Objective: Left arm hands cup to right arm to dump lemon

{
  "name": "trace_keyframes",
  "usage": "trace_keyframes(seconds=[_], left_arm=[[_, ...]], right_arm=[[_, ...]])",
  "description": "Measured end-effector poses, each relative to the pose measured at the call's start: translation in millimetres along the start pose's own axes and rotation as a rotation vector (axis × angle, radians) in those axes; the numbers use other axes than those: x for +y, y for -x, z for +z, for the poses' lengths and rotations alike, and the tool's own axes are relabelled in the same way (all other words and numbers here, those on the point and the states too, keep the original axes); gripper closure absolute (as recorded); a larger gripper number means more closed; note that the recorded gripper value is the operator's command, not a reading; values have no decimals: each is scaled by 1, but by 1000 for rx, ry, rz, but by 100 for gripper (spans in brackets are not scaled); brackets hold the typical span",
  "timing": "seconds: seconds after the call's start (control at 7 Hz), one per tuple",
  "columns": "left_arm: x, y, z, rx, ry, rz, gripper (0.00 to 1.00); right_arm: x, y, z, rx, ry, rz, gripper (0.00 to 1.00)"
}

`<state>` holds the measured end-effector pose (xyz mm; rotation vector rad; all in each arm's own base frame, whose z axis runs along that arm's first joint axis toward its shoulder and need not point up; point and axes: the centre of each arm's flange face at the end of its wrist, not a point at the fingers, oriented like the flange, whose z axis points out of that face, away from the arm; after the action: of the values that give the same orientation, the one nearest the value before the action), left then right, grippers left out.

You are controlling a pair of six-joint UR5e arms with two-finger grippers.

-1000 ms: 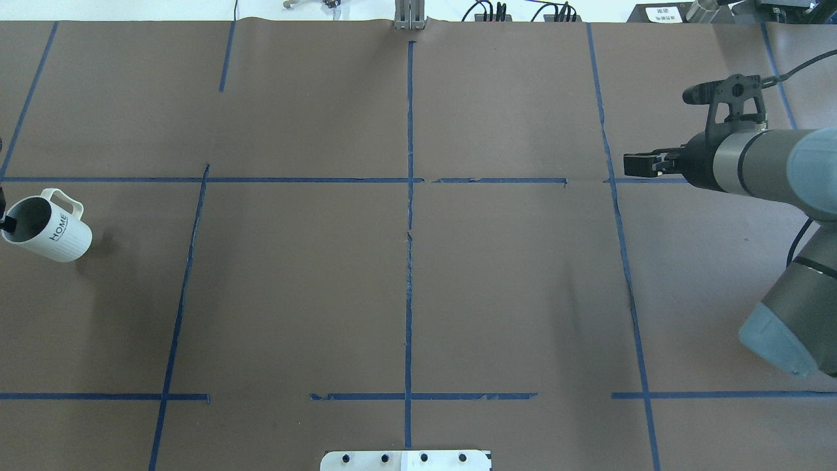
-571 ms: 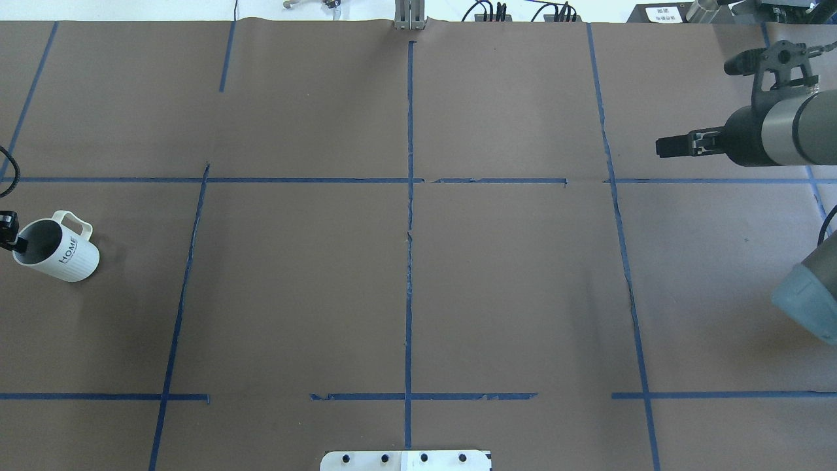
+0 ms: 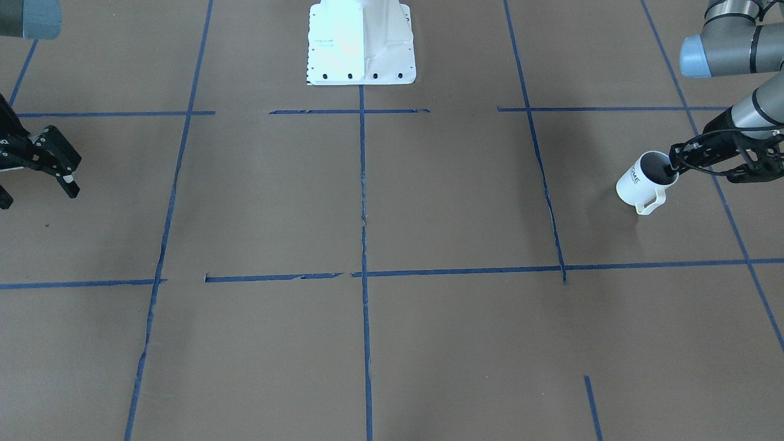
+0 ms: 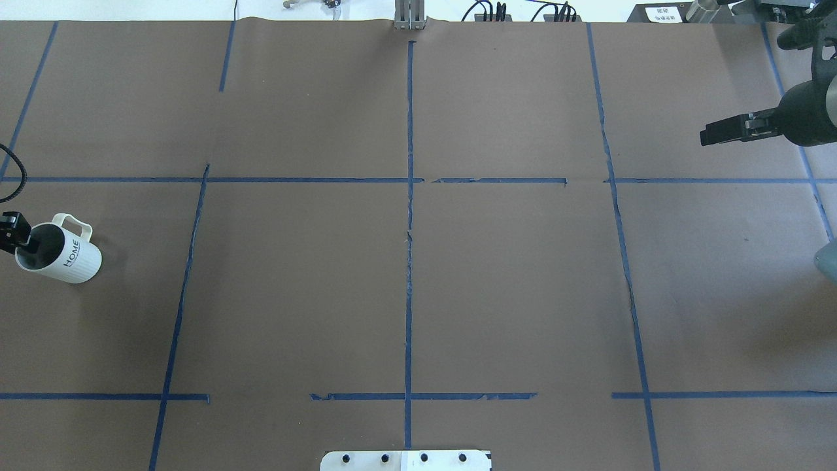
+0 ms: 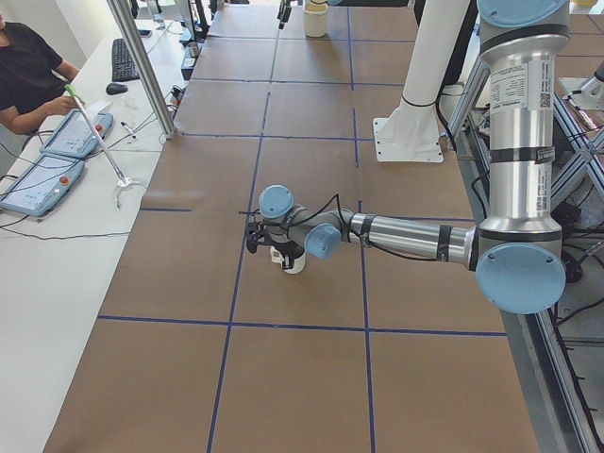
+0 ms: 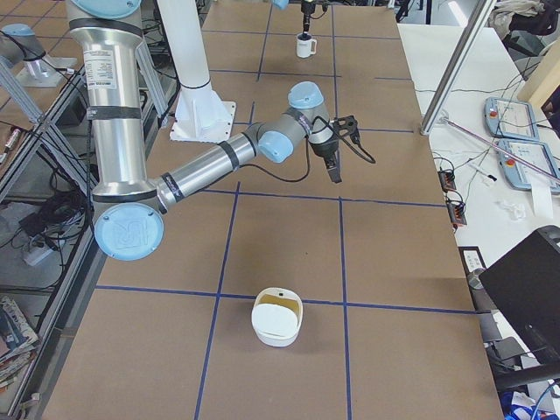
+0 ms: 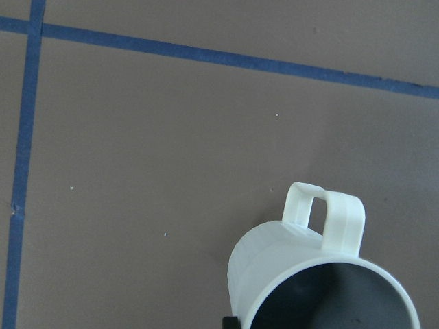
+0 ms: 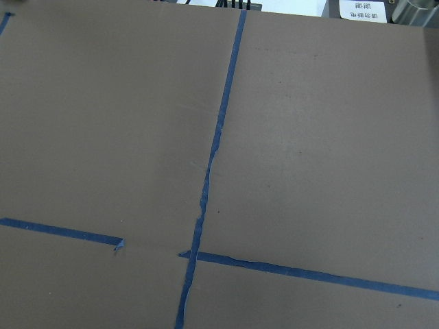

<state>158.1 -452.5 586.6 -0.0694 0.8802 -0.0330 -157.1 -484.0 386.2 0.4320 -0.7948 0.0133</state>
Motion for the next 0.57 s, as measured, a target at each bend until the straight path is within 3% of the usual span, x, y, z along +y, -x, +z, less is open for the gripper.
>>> trace_keyframes(seconds=[0.29, 0.57], left_arm=[[-1, -7, -17, 16, -29, 8, 0], [-11, 8, -66, 34, -122, 13, 0]], right_arm=[[6, -20, -3, 2, 30, 23, 0], [12, -81, -27, 11, 109, 13, 0]])
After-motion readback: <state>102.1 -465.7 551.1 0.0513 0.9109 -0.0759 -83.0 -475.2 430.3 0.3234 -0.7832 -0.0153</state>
